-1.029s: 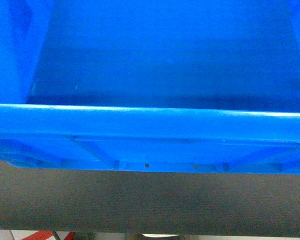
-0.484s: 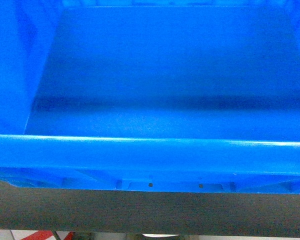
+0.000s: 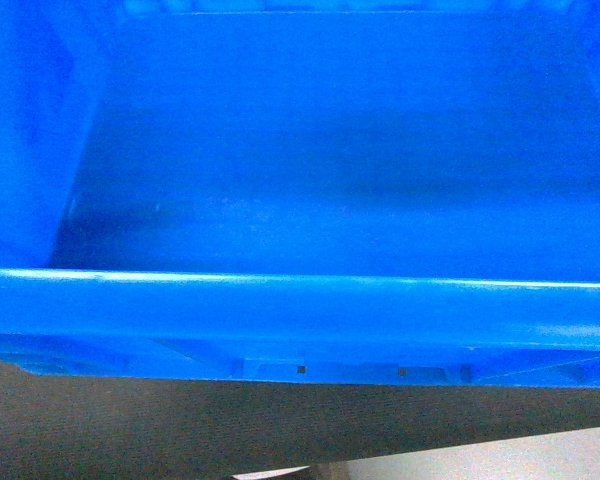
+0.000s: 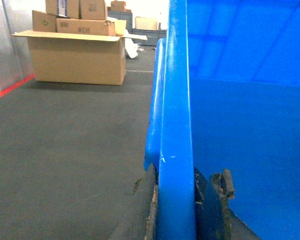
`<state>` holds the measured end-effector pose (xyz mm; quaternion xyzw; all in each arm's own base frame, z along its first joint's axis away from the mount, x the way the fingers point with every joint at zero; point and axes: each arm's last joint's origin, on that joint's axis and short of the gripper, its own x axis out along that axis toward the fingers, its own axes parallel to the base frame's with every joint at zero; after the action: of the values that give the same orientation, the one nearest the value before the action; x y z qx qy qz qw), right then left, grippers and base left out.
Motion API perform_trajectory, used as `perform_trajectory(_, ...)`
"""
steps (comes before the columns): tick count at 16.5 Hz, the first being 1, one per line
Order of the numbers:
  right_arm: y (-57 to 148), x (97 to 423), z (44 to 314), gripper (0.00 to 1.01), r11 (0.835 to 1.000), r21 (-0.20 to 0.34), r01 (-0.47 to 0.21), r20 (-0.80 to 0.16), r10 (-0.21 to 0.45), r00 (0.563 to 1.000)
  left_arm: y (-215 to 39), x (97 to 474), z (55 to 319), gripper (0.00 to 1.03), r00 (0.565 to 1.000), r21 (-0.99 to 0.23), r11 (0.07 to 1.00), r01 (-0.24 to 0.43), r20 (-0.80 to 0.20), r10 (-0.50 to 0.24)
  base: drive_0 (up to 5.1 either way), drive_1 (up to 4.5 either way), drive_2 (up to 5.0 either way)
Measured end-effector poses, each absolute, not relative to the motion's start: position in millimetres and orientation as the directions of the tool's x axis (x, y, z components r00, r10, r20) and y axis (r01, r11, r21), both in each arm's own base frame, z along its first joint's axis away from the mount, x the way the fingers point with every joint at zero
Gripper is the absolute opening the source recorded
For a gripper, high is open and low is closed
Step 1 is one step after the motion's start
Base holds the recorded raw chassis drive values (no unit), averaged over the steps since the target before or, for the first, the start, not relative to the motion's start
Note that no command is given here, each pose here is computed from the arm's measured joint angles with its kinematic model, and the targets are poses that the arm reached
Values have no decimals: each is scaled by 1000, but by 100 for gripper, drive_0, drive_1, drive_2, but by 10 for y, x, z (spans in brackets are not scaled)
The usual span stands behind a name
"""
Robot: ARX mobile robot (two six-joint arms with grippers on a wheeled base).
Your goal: Place box next to blue box on left shelf
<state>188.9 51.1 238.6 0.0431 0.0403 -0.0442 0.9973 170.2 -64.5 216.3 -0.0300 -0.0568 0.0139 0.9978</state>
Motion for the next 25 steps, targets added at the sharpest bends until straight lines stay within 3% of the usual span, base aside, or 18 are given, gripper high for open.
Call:
perform_trajectory(13,511,1889,2388,16,992,82,92,-84,-85,993,-645,1702,2163,11,993,-61,998,-25,113,32,0,0,0)
perform_trajectory(25,511,1889,2388,16,993,80,92,-84,-85,993,-645,1702,2163,10,993,-62,998,-24,113,31,-174,-174,-174)
